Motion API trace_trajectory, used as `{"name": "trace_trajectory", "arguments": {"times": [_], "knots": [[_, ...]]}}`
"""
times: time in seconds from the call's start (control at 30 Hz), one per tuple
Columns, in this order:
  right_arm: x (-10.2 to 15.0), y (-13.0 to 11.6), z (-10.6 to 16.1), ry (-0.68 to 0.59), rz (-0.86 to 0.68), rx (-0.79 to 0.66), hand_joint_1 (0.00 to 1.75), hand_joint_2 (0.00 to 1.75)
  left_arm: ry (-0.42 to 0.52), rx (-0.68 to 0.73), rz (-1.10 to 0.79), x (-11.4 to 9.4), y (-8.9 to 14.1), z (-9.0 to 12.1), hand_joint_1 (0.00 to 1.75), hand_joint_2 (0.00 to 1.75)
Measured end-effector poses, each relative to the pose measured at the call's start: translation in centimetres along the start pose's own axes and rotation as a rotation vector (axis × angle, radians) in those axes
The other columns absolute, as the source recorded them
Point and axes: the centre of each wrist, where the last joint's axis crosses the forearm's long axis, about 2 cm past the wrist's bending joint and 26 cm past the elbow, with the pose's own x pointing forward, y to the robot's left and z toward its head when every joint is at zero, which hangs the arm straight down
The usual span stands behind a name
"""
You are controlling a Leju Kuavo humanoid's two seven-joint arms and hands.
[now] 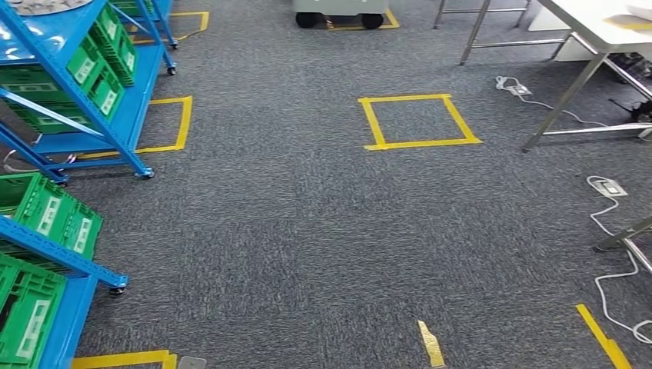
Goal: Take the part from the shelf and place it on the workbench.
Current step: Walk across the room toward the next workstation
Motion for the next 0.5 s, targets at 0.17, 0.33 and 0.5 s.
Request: {"name": "trace_trajectory", "arguments": {"times": [0.17,0.33,0.5], "knots": [[-0.03,-0.02,0.01,0.001,-0.002,-0.001,0.00,0.00,-0.002,0.002,-0.001,-0.11,-0.03,0.08,0.00,0.00],[-0.20,-0.01,0.08,0.003,0.000,0.002,0.00,0.00,-0.010,0.006,-0.004,0.16,-0.04,-0.06,0.00,0.00],[0.00,0.00,0.00,-0.001,0.004,0.004,0.00,0.00,-0.009,0.012,-0.017,-0.02,-0.02,0.04,0.00,0.00]]}}
